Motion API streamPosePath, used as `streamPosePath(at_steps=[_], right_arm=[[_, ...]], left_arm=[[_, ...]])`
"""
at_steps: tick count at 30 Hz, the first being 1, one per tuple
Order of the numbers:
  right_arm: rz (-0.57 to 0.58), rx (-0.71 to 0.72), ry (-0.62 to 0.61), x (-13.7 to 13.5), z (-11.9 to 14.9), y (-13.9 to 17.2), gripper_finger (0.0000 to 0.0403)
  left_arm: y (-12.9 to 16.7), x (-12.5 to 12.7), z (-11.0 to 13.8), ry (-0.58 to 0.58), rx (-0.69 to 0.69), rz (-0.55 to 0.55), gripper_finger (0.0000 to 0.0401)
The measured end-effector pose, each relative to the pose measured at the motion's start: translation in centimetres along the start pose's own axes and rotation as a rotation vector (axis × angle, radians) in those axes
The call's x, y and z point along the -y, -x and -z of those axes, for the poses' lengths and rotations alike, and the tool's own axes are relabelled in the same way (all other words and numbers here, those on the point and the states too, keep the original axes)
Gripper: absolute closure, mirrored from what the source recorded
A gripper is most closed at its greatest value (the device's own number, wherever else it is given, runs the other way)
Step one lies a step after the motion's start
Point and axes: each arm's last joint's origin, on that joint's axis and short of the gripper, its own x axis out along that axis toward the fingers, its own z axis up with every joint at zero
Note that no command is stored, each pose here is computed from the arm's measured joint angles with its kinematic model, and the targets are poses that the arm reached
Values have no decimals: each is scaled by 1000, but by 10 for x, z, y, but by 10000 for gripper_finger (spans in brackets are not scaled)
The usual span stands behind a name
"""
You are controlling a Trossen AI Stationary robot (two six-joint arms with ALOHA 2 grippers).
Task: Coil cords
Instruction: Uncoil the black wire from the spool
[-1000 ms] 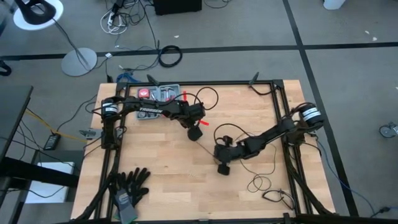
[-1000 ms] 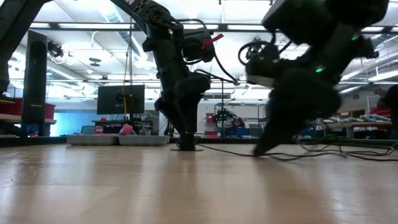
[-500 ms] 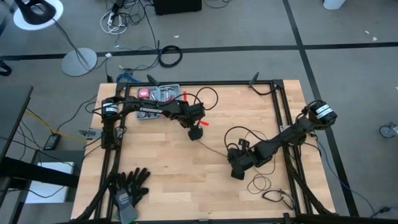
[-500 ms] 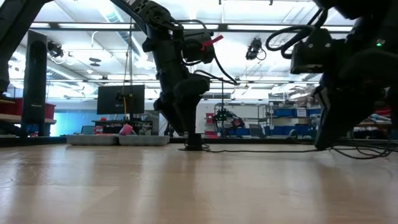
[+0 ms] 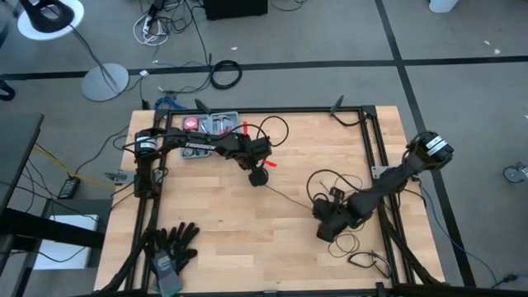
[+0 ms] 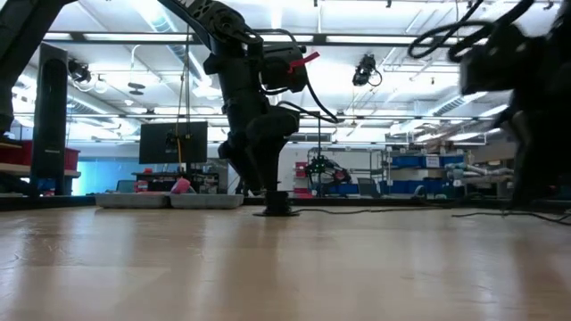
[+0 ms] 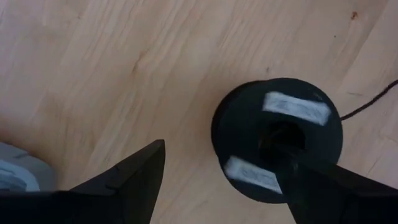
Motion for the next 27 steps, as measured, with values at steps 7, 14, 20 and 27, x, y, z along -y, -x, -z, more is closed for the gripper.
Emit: streamPosePath(at_steps=[7, 14, 20, 27], right_arm=[[-25, 8, -82, 3, 20, 37, 403], [18, 249, -145, 8, 34, 66, 403], [57, 276, -133, 4, 26, 53, 403], [68, 284, -34, -13, 13, 21, 403]], left_arm=[[0, 0, 0, 0, -2, 0, 107], [0, 0, 0, 0, -2, -1, 107], [0, 0, 0, 1, 2, 0, 107], [2, 0, -2, -3, 16, -18, 107]])
